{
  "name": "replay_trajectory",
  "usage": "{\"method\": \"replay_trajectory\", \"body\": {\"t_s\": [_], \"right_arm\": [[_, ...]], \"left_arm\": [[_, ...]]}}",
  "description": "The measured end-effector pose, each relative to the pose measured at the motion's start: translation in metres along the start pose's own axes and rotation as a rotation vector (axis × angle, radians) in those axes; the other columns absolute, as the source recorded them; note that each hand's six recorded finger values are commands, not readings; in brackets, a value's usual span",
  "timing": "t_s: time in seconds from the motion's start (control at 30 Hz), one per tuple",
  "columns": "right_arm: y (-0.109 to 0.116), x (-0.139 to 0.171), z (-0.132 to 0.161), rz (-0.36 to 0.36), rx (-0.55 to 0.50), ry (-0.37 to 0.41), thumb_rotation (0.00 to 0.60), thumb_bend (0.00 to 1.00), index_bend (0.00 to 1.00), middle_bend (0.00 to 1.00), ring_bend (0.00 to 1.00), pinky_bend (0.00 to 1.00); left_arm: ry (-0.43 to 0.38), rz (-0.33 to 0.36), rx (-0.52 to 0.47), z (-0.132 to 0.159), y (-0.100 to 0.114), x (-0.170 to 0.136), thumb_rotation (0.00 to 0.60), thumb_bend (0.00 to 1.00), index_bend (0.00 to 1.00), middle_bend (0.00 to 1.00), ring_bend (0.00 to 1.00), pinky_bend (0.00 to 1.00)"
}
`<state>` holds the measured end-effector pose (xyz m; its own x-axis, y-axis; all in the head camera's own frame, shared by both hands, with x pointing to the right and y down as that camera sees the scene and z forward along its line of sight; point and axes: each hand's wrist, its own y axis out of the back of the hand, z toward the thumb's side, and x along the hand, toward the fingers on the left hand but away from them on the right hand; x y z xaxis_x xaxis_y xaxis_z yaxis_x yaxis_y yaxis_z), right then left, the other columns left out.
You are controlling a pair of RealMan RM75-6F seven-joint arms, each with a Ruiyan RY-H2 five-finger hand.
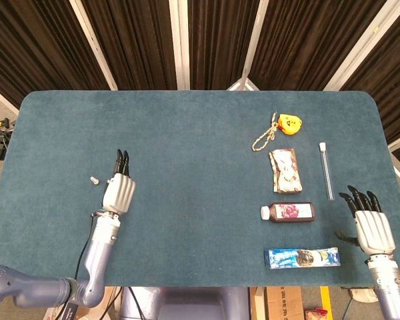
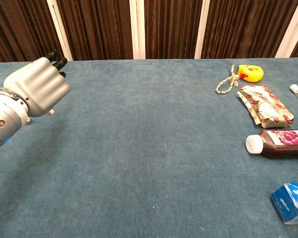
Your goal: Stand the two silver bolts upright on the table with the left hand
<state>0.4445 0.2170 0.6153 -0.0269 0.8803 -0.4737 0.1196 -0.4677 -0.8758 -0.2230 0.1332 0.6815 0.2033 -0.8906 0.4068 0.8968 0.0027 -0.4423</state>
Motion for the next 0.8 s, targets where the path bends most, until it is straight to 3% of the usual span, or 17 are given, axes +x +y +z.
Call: {"method": "replay_trajectory", "body": {"t_s": [0.4,0.8], "right_arm": [[0.001,0.000,0.000,-0.004,-0.006,0.004,0.600,0.17,0.18,0.09,0.12,0.00],[0.001,0.000,-0.001,-0.009,-0.008,0.002,0.600,0.17,0.18,0.09,0.12,0.00]], "left_arm": [[-0.062,-0.031,0.068,0.016,-0.014,0.000,0.600,0.55,0.60,0.23,0.00,0.00],[-0.090,-0.025,0.050,0.031,-0.016,0.000,0.600,0.54,0.58,0.23,0.00,0.00]]}}
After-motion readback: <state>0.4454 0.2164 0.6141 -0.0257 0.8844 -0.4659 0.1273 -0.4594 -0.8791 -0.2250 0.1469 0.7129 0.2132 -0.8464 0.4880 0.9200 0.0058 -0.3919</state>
